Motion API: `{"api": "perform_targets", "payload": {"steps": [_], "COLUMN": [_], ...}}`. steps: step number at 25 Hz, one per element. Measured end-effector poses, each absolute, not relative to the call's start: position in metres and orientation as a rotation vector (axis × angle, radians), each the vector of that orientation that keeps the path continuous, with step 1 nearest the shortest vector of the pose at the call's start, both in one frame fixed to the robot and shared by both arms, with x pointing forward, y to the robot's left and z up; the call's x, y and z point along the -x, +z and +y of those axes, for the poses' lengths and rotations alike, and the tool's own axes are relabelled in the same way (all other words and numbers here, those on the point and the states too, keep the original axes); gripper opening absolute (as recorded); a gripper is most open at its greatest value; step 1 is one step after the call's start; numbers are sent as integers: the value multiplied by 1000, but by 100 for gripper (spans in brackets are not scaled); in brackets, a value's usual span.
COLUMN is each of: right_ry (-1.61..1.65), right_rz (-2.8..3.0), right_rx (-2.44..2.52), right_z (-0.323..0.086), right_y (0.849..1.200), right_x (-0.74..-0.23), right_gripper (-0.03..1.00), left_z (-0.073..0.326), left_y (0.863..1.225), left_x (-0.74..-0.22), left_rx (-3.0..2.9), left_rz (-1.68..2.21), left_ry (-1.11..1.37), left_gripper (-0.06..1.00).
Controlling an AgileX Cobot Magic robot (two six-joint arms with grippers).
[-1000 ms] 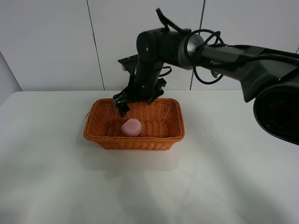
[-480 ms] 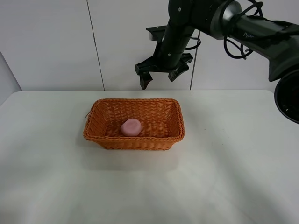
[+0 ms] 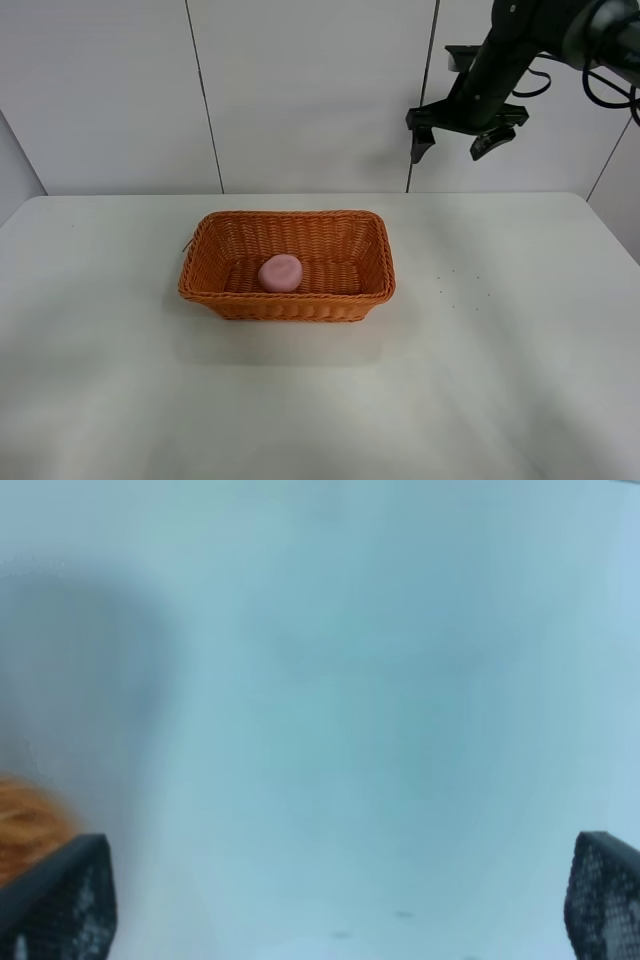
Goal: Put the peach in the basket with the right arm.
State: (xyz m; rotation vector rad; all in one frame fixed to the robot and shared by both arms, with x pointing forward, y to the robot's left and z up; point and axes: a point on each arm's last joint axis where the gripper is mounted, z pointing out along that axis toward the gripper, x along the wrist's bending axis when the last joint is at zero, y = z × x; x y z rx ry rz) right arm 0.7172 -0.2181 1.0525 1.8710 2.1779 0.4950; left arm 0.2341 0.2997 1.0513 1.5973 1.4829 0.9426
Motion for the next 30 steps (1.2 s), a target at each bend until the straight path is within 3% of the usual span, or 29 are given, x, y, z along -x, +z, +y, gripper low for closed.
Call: {"api": "perform_targets", "payload": {"steps": [7,17,24,30], "right_ry": [474,443,367,363], "right_rz": [2076,2088,2117,2116], "right_rx": [-1963,-1977,-1999,-1997], "right_z": [-264,-266,-272,-278], "right_y": [1052,1058,1084,1109], "right_x": [-723,-707,-637,-546], "right_gripper": [70,70,70,70], "left_z": [300,300,300,300], "left_y": [1051,1051,1051,1051], "left_x": [-234,-234,-234,-234], "left_rx": [-1597,-1597,-1597,-1597], "left_rz": [1483,1483,1483,1483], "left_ry": [943,943,943,943], "left_gripper": [99,99,99,99]}}
